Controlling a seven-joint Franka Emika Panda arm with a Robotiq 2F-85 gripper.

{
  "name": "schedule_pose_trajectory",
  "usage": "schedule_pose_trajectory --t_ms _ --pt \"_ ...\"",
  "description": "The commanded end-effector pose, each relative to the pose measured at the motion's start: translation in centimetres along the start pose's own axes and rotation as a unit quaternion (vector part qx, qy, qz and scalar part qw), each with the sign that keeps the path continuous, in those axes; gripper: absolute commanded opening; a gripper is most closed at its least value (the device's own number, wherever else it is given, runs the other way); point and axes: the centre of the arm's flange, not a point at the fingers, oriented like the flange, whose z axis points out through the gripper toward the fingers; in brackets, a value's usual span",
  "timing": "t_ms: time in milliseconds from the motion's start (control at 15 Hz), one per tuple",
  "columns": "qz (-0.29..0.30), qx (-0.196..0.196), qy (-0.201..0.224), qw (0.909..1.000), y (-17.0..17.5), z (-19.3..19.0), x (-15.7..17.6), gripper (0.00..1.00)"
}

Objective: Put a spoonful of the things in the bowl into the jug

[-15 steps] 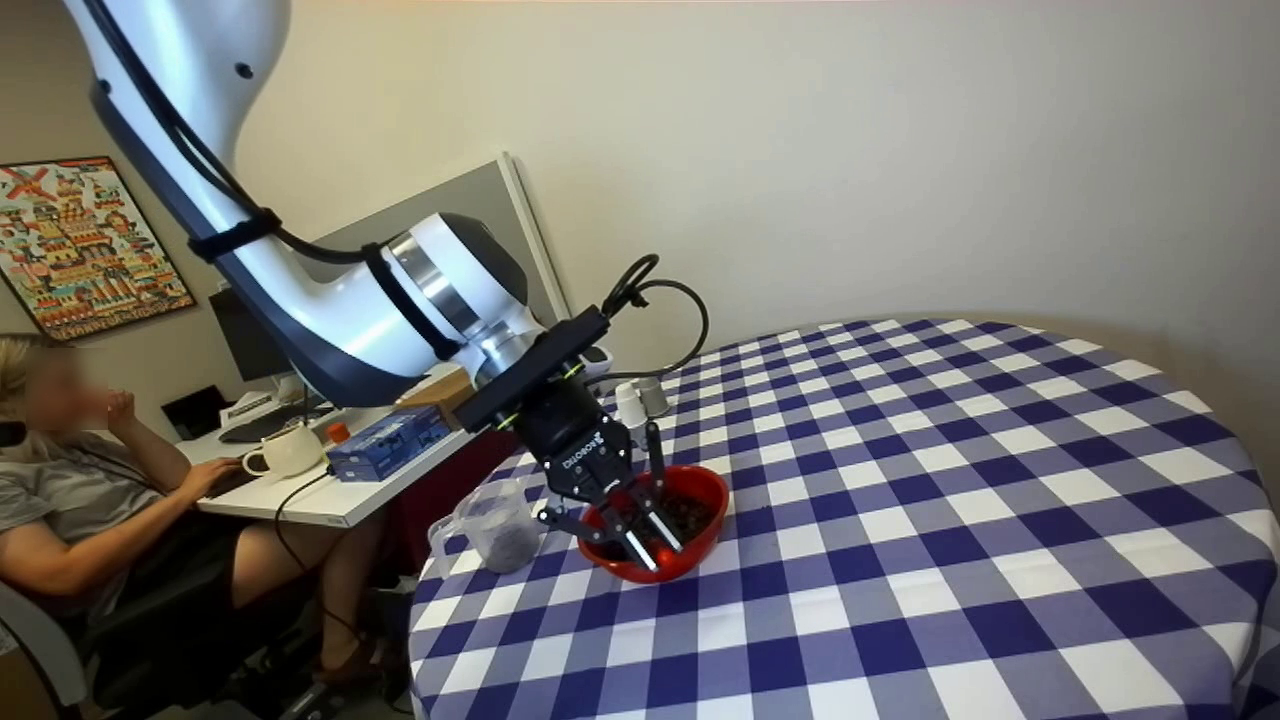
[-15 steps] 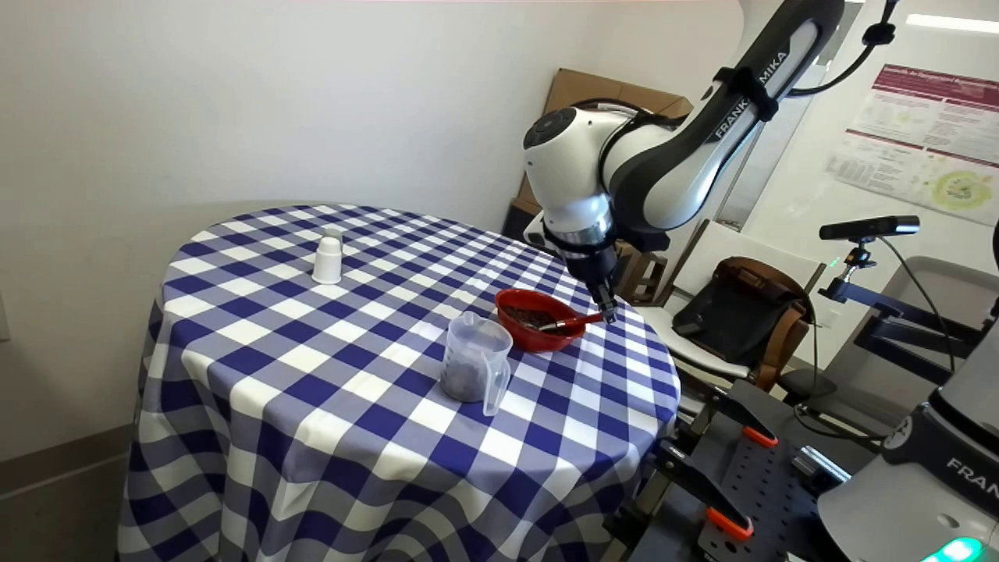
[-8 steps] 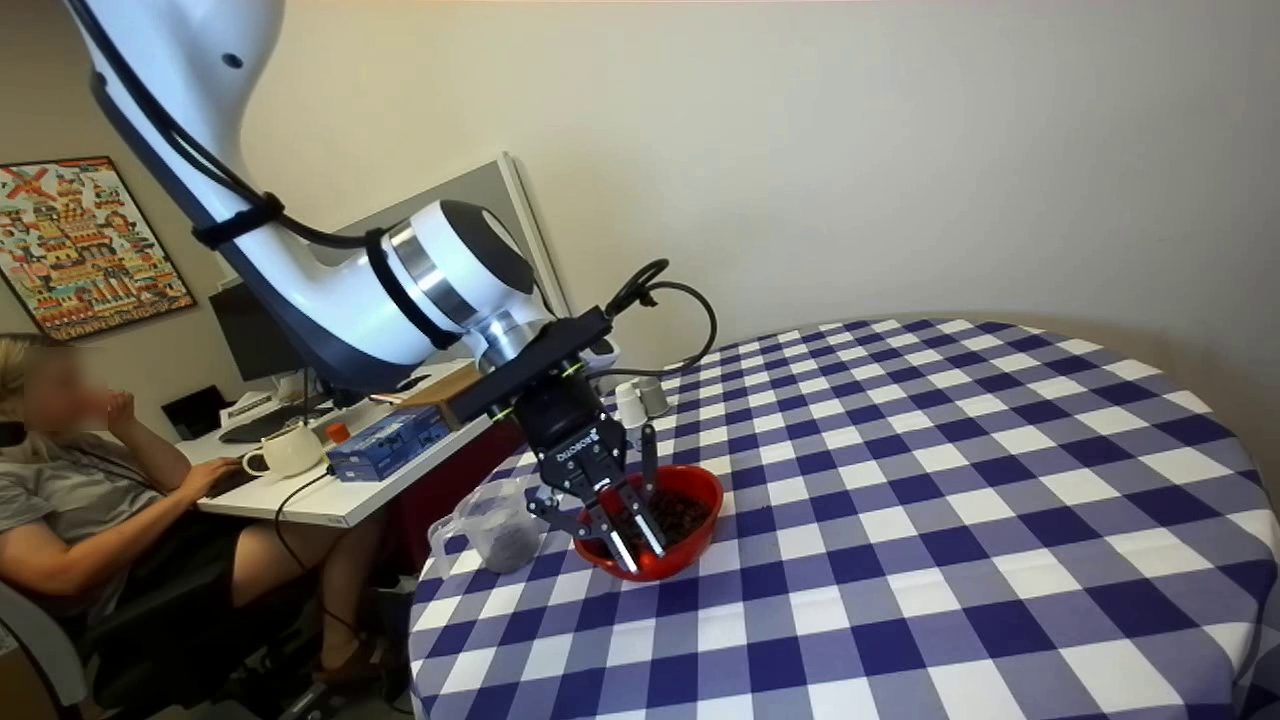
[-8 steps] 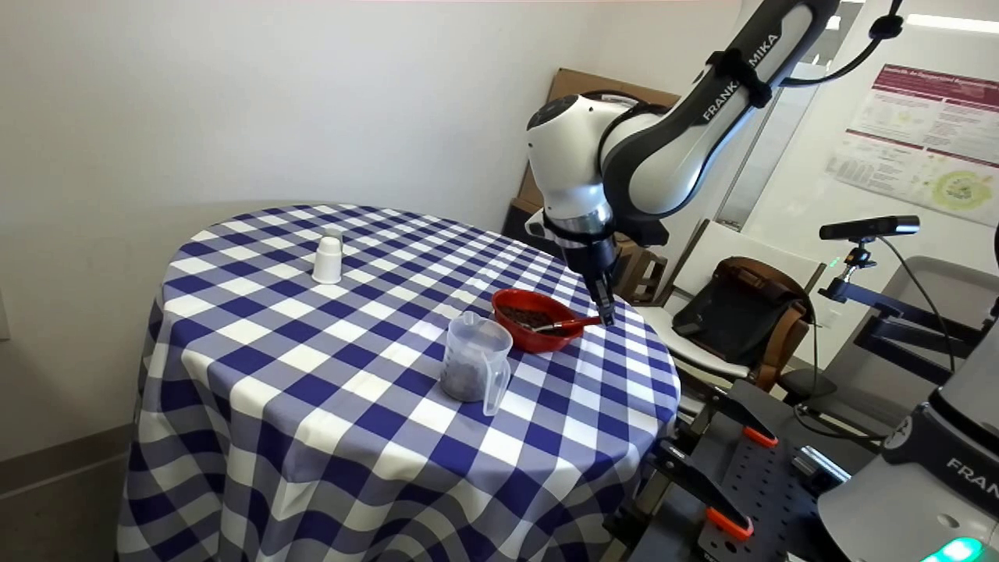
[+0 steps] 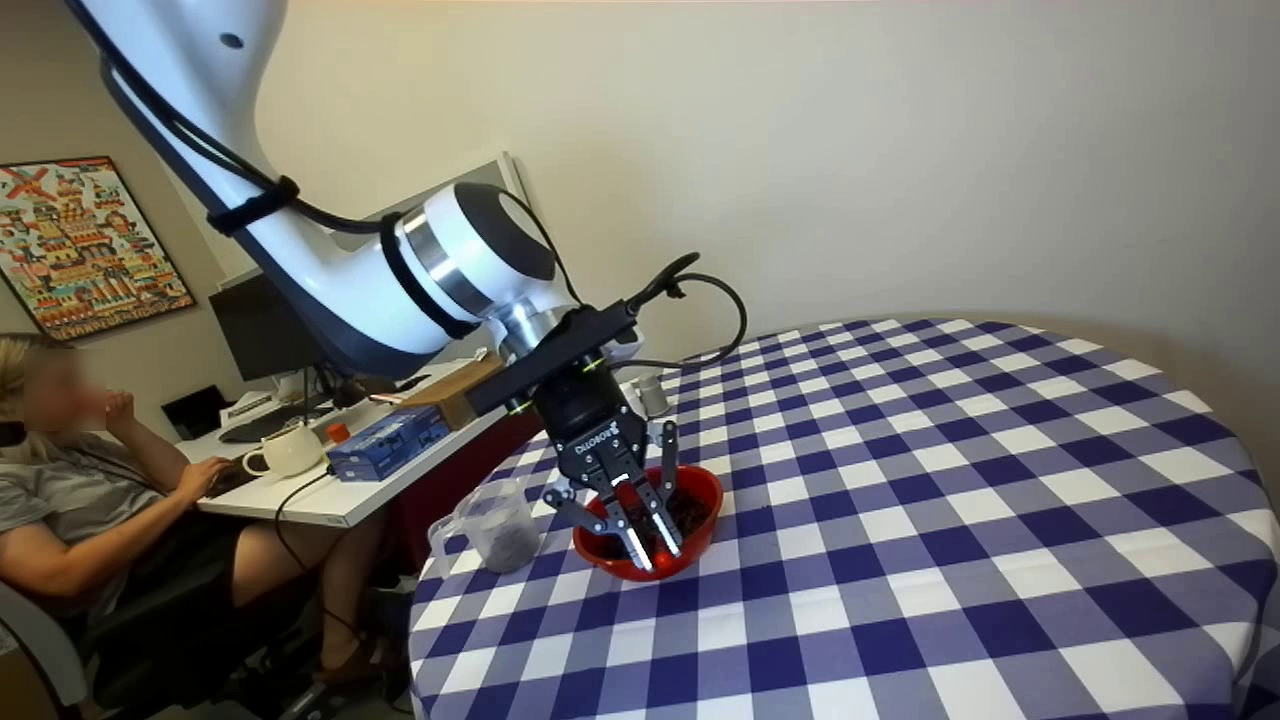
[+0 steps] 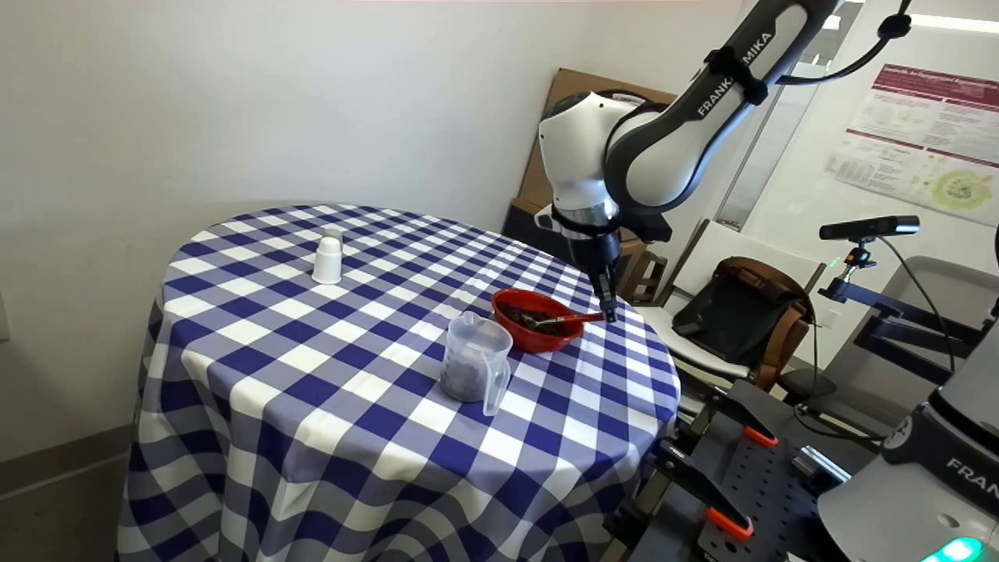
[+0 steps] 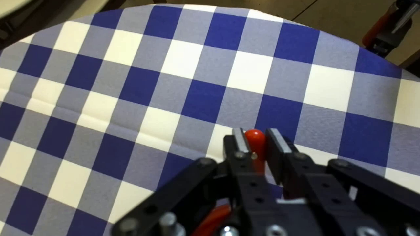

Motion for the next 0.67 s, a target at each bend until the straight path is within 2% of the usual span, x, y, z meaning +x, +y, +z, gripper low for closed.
schedule_pose_trajectory --t_ms 0,600 --pt "0.006 0.019 0.018 0.9996 1.1 -0.6 -1.0 0.05" --pt "0.011 0.051 0.044 0.9977 2.2 -1.5 -2.8 0.05"
